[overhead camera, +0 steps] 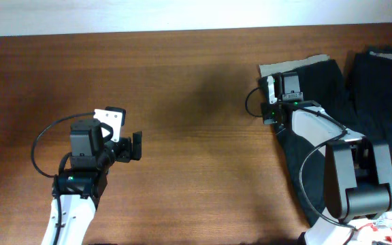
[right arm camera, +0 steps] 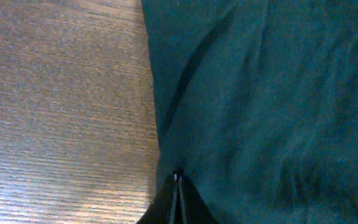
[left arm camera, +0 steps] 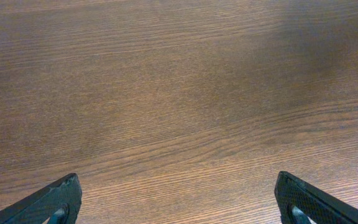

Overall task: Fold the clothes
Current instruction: 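Grasp the black trousers with both grippers and drag them left onto the table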

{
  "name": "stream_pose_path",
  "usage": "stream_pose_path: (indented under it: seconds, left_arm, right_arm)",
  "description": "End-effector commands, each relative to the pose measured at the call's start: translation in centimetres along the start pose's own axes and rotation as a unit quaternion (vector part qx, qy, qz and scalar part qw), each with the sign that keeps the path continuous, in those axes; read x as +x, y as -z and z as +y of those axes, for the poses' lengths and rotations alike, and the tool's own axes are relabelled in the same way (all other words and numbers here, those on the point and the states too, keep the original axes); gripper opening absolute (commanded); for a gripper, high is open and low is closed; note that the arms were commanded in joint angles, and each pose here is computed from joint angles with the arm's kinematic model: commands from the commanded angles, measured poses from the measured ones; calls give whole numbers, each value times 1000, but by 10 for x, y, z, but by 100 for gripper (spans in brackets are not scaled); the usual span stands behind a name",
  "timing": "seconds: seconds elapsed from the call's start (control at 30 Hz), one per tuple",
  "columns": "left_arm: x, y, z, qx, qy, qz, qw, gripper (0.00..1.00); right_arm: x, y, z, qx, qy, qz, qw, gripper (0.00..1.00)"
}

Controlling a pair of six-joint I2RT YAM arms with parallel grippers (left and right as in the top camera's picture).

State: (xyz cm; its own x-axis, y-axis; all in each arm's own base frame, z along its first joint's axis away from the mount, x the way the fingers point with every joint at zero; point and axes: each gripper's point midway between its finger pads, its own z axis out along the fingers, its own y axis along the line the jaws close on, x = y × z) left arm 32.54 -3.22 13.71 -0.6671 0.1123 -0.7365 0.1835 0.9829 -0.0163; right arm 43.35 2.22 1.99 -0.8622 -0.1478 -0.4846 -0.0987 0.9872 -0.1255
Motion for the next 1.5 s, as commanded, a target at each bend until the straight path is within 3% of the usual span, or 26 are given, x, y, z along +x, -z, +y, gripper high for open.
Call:
stream_pose_path:
  seconds: [0.0,0.17,0.33,0.47,0.67,0.7,0.73,0.77,0.8,0.83,0.97,1.07,1.17,1.27,1.37,1.47]
  left_arm:
    - [-13,3,-2,6,-3,-16,1000,99]
    - [-16,3,-1,5,-4,-24,1000,99]
    - [-17,3,-1,5,-4,-25,1000,99]
    - [-21,4,-1,4,-5,-34,999,99]
    - [-34,5,0,2,-8,-59,998,99]
    - [-35,5,0,2,-9,-61,998,99]
    - [-35,5,0,2,-9,-61,998,99]
    - [-35,5,-1,3,-9,-61,998,99]
    - [-35,5,-2,7,-9,-62,998,99]
    - [-35,5,-9,27,-11,-63,998,99]
    - [-38,12,-48,141,-18,-74,987,99]
    - [-35,10,-58,175,69,-51,981,99]
    - [-26,-2,-96,238,140,-3,961,99]
    - [-2,-20,-138,272,191,74,940,99]
    - [35,-32,-182,281,266,178,905,99]
    - [60,-42,-214,285,284,231,886,99]
  right_arm:
    - [-23,18,-2,3,-4,-32,999,4]
    - [-118,127,-23,22,-13,-138,990,4]
    - [-113,142,-4,-36,-2,-107,994,4]
    - [-133,167,67,-157,43,-149,975,4]
    - [-198,243,206,-232,93,-333,909,4]
    - [-199,236,215,-217,83,-336,913,14]
    - [-197,224,220,-207,81,-328,918,42]
    - [-193,213,221,-204,83,-316,923,55]
    - [-187,198,215,-195,83,-293,932,81]
    - [-182,188,202,-184,78,-273,941,99]
    - [-147,164,128,-131,48,-168,976,99]
    - [-100,151,70,-93,10,-59,994,99]
    - [-60,143,30,-75,-78,32,994,99]
    - [-39,143,12,-94,-113,77,986,99]
    - [-27,143,-7,-83,-145,100,981,99]
    - [-24,143,-16,-79,-155,104,979,99]
